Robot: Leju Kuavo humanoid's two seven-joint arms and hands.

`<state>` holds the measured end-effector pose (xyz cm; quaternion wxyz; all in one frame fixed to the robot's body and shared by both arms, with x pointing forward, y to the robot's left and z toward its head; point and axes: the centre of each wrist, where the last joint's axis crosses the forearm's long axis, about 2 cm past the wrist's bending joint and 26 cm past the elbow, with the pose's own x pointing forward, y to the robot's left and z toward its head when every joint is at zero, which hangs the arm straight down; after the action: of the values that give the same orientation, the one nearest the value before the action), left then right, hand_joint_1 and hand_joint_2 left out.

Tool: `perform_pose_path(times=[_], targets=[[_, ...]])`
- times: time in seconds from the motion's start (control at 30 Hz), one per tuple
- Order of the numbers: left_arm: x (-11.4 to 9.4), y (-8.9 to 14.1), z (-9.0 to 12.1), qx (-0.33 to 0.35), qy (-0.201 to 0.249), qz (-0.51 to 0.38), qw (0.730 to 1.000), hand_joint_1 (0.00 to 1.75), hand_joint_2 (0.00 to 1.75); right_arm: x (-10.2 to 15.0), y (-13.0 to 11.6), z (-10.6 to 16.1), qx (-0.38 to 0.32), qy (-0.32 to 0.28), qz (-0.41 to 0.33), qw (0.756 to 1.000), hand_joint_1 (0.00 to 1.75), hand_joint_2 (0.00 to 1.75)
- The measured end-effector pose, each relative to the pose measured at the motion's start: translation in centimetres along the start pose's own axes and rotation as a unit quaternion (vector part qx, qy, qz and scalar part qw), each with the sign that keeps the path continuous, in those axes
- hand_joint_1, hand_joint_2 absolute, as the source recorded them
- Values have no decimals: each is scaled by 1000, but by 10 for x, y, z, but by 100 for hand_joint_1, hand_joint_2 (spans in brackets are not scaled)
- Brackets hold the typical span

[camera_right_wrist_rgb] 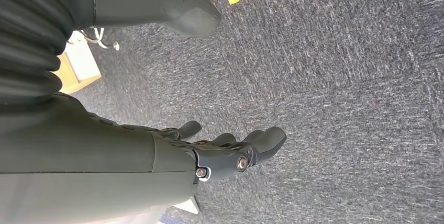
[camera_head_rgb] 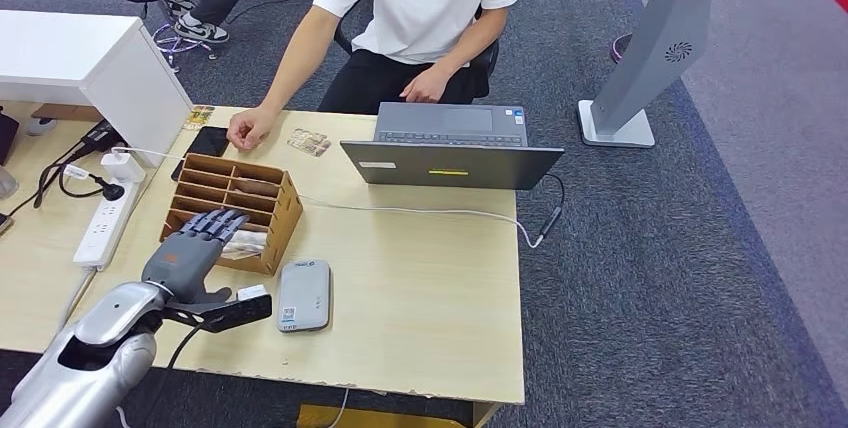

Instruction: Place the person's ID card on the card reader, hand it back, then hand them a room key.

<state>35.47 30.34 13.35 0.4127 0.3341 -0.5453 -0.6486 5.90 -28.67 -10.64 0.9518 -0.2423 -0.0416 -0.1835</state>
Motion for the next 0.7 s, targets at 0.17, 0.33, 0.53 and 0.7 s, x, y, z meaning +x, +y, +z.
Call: perform_pose_path(times=[0.17, 0.33, 0.53, 0.7], targets=[[-1, 1, 0, 0, 1, -1, 1000, 0, 175, 0, 0, 0, 0, 0, 0, 1000, 0, 175], [-1, 1, 0, 0, 2, -5, 1000, 155, 175, 0, 0, 0, 0, 0, 0, 1000, 0, 175], [-2, 1, 0, -1, 2, -13, 1000, 175, 175, 0, 0, 0, 0, 2, 1, 1000, 0, 175], [-2, 1, -1, -2, 4, -18, 1000, 175, 175, 0, 0, 0, 0, 2, 1, 1000, 0, 175]])
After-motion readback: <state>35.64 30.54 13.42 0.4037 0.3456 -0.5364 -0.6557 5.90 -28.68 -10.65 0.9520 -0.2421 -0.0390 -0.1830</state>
